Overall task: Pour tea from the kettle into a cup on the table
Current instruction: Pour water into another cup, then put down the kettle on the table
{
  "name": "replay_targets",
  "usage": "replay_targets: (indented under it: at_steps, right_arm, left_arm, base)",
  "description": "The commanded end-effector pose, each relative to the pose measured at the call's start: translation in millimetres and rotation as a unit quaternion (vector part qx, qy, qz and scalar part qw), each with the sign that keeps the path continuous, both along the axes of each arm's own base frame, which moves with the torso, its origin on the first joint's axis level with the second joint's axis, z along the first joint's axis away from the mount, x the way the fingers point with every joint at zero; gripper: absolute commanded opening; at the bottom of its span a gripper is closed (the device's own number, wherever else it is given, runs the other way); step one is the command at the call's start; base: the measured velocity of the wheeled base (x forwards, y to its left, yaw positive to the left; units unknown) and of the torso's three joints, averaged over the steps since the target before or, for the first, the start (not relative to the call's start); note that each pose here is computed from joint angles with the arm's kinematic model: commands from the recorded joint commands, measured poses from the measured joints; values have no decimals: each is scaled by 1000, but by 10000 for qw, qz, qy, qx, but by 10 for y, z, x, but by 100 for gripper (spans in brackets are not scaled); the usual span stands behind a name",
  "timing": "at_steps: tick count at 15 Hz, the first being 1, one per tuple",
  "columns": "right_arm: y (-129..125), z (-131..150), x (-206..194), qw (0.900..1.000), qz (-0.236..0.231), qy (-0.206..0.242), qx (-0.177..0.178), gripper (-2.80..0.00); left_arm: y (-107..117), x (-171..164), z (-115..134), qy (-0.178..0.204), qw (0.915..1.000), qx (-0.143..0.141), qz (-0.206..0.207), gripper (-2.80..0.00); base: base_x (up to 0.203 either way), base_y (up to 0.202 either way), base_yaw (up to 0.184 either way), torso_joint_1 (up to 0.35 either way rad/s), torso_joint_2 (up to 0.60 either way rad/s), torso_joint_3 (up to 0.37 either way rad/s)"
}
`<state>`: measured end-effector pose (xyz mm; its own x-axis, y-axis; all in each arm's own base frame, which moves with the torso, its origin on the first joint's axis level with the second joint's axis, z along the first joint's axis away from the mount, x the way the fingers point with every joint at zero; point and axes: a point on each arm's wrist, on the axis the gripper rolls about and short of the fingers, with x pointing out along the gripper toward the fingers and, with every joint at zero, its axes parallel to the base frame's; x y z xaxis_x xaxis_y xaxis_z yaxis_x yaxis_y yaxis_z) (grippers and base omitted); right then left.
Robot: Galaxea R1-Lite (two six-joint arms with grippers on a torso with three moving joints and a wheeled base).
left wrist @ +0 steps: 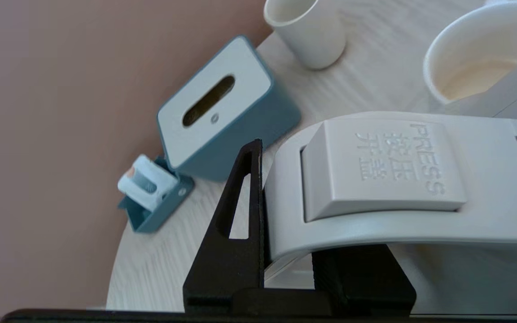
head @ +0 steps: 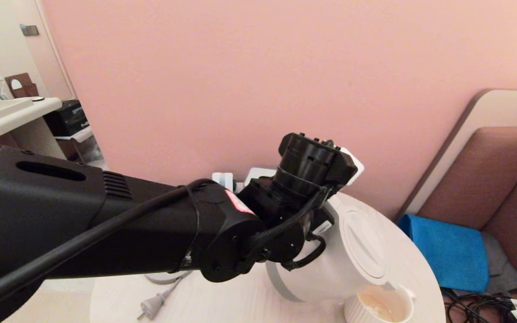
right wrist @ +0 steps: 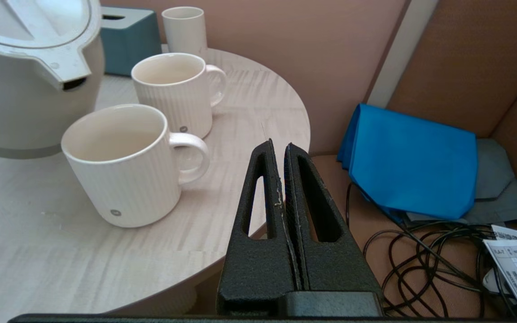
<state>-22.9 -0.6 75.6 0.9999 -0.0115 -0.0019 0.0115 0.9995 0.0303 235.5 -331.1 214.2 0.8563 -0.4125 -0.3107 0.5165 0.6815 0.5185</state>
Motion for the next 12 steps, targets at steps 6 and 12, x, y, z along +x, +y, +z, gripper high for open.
replay_targets:
  at_steps: [6,12]
  right_arm:
    - [0,0,0,10000,3,-2,2,-280]
    - [0,0,0,10000,4,-2,2,-280]
  left_arm:
    - [475,172,154,180,9956,-602,702,-280]
    - [997,384,375,348,9715,-1780,1525,-280]
  base:
    - [0,0,0,0,0,0]
    - [0,0,0,0,0,0]
